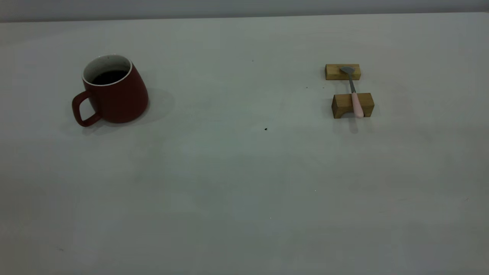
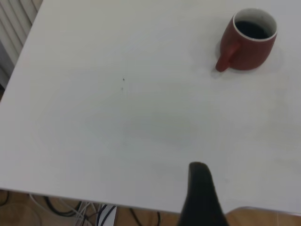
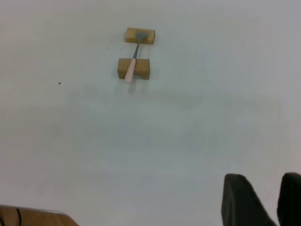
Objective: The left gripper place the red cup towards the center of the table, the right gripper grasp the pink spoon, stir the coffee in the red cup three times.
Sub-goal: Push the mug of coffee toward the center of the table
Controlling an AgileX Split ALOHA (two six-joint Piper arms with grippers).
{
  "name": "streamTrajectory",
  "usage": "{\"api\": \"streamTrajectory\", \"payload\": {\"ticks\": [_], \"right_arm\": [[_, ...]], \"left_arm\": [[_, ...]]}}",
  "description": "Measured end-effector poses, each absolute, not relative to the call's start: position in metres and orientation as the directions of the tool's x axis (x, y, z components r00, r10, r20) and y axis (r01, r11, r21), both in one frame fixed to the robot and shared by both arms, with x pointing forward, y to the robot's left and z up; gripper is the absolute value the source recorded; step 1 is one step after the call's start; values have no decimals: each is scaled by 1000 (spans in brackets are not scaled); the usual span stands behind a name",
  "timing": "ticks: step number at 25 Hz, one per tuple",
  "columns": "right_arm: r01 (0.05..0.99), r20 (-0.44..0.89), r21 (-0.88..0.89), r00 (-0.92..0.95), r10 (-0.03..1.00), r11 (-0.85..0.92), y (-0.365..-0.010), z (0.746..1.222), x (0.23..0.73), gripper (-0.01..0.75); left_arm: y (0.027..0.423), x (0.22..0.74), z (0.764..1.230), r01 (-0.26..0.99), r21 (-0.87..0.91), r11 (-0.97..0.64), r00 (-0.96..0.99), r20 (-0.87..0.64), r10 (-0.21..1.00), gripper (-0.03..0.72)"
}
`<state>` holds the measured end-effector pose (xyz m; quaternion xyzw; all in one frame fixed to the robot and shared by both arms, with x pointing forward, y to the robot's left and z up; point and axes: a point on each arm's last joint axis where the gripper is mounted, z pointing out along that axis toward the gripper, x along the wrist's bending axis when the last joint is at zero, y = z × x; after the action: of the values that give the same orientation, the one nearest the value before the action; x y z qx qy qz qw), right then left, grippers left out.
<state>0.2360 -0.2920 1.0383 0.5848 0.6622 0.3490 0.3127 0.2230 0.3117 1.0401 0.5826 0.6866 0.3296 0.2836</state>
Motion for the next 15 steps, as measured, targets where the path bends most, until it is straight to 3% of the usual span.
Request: {"api": "streamTrajectory", "payload": {"ticks": [6,15], "right_arm": [[556,-6,828,-120,993,72,-292,1038,236,238],[556,-6,828,-120,993,72,-292,1038,236,238]], "left_arm": [[312,263,1060,691,717,90,-147,18,989,594],[311,396,1057,844,532,-70,7,119,993,594]]}}
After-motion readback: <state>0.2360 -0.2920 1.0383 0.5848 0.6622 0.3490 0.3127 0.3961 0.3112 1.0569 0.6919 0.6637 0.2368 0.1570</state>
